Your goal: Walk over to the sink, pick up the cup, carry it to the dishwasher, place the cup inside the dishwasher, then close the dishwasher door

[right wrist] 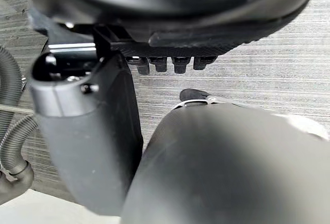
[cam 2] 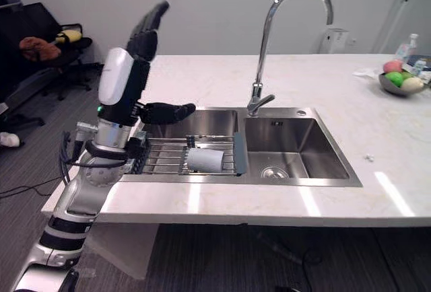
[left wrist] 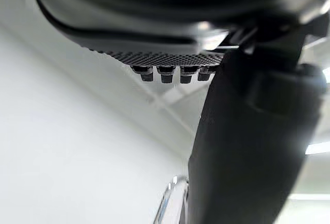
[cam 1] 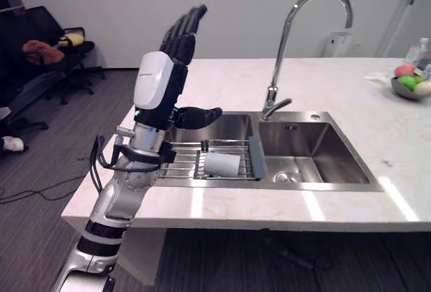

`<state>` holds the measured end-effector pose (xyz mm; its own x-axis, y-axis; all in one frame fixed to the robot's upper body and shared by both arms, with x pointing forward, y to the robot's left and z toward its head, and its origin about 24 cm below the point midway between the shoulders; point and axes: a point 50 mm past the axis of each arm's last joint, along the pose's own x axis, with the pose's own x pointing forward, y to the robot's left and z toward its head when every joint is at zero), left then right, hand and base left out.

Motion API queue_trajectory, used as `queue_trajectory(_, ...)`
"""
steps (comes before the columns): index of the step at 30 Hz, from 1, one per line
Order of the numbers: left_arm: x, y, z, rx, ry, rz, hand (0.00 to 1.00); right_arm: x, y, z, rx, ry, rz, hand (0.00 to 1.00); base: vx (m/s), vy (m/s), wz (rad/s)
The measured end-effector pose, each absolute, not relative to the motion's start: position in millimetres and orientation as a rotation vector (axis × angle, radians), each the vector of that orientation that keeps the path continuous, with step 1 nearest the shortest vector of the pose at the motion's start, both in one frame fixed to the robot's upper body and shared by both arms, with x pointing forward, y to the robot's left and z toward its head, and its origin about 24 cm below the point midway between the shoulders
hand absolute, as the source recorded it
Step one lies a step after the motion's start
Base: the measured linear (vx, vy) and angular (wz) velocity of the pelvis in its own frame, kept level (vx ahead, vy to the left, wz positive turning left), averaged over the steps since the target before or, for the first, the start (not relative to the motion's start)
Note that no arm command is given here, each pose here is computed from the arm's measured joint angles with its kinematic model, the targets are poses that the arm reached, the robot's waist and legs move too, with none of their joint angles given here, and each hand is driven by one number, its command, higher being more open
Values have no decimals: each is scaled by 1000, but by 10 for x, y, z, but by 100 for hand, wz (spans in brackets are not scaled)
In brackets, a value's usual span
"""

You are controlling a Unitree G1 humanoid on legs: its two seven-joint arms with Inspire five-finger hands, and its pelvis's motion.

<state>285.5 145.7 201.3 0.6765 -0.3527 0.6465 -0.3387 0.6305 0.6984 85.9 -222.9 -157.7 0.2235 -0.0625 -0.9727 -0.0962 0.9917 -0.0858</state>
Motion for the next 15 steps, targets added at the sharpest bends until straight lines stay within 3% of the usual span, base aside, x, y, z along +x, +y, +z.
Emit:
queue_trajectory(7,2907,1262,1945,1021,-852,-127,100,917,-2211,-1570,-180,1354,56,100,0,-3,-7)
queue_trajectory(15,3122,1422,1533,1175,-598,-195,100,980,-2172,-1567,-196,1348,80,100,-23,0,-11)
